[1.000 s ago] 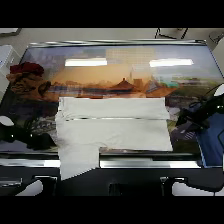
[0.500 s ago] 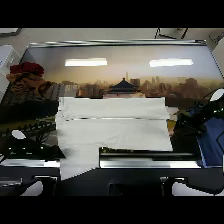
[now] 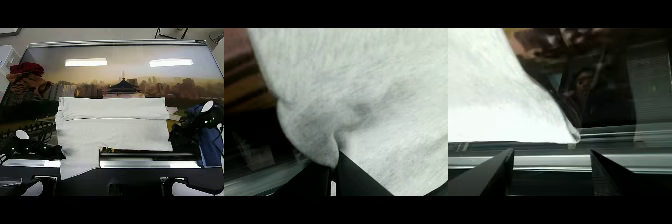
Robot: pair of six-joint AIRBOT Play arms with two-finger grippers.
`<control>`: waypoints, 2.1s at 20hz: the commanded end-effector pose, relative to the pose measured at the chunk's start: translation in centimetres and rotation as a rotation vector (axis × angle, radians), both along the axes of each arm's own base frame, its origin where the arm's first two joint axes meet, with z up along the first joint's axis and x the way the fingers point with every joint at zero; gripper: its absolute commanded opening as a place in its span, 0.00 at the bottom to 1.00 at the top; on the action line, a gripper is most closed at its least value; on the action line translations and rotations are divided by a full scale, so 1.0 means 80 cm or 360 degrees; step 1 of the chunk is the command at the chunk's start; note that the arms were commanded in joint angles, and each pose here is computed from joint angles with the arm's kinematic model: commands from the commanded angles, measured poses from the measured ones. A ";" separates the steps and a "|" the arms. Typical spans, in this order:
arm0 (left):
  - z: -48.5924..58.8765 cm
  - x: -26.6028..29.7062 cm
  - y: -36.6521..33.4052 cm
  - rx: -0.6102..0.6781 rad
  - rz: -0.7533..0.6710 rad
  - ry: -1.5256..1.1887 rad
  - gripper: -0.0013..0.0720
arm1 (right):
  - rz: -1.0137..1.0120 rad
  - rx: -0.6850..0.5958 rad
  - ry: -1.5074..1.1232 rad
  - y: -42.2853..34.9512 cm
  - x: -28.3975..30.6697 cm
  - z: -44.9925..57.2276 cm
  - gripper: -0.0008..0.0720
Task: Fold the clothes and pants, and hang the long-sleeved shirts on hangers.
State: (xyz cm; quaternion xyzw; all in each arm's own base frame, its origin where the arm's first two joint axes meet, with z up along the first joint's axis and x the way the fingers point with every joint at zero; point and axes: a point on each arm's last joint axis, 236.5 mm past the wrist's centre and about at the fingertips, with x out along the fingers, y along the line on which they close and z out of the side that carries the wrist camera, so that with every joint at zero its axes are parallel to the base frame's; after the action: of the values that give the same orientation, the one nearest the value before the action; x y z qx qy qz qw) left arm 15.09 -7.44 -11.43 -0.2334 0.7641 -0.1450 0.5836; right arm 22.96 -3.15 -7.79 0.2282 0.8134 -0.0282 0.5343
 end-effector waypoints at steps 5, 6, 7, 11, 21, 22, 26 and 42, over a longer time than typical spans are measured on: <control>-0.001 0.002 0.001 0.0011 0.0005 -0.0005 0.05 | -0.0036 0.0088 0.0011 0.027 -0.028 -0.044 0.79; -0.001 0.002 0.001 0.0011 0.0005 -0.0005 0.05 | -0.0040 0.0092 0.0021 0.029 -0.032 -0.047 0.78; -0.001 0.002 0.001 0.0011 0.0005 -0.0005 0.05 | -0.0043 0.0091 0.0024 0.030 -0.035 -0.050 0.67; 0.008 0.010 0.002 0.0003 -0.0015 -0.0029 0.05 | -0.0028 0.0118 -0.0025 0.032 -0.025 -0.043 0.06; 0.155 0.253 0.044 0.0184 0.0094 -0.0721 0.05 | -0.0181 0.0005 -0.0641 -0.009 0.162 0.082 0.05; 0.158 0.276 0.040 0.0183 0.0077 -0.0744 0.05 | -0.0215 0.0017 -0.0699 -0.011 0.183 0.086 0.05; 0.145 0.355 0.024 0.0169 0.0071 -0.0746 0.05 | -0.0386 0.0089 -0.0910 -0.015 0.269 0.072 0.05; 0.085 0.421 0.038 0.0098 0.0153 -0.0627 0.76 | -0.0320 0.0032 -0.0906 -0.006 0.317 0.030 0.90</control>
State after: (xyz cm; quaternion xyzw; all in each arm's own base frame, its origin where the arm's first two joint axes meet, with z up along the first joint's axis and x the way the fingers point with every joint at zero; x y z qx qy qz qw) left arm 48.28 -5.25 -5.89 -0.2207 0.6321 -0.1271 0.7319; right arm 49.77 -2.44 -6.36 0.3300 0.5827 -0.0085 0.7427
